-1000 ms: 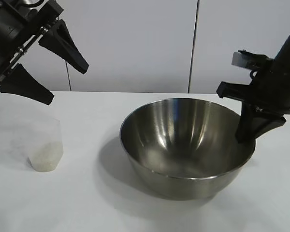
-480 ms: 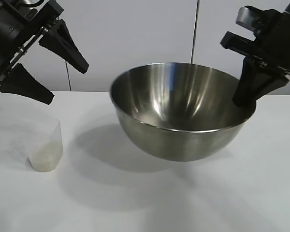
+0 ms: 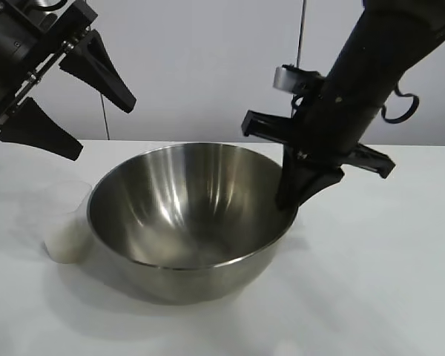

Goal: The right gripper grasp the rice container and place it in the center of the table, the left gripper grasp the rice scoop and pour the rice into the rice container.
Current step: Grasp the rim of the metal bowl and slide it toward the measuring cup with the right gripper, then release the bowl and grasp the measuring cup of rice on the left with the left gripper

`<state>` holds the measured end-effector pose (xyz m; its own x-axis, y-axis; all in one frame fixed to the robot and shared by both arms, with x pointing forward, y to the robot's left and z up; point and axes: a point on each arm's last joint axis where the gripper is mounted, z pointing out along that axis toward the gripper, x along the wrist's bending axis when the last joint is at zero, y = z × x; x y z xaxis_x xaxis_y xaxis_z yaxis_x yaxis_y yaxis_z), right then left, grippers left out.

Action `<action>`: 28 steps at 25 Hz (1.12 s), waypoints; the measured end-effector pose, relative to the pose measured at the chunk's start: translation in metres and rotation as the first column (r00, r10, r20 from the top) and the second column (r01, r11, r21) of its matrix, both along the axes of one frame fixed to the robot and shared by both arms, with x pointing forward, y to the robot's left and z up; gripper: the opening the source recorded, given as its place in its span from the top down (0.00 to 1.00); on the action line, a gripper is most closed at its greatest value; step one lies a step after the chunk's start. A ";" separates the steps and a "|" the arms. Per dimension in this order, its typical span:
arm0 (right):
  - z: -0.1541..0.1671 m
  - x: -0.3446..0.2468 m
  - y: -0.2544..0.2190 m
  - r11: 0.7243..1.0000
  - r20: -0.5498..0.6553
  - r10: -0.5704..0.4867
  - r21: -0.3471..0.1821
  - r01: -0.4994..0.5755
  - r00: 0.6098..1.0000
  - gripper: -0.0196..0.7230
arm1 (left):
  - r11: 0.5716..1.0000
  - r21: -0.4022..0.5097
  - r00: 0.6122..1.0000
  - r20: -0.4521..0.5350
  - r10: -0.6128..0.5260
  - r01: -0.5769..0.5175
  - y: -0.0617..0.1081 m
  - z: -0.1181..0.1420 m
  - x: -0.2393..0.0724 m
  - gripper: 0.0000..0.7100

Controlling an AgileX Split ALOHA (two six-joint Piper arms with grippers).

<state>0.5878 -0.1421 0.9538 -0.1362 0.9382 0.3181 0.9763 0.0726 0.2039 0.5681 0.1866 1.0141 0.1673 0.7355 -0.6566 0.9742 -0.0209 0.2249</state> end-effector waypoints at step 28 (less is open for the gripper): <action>0.087 0.049 -0.094 0.979 0.352 -0.117 -0.117 0.168 0.928 0.29 | 1.000 0.002 1.000 0.005 0.005 -0.005 0.000 0.000 0.001 0.15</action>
<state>0.6368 -0.2359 1.0404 -0.0743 0.9876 0.1380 0.8511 -0.0093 0.5250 0.5688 0.1868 1.0141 0.1668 0.7375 -0.6544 0.9730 -0.0160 0.2301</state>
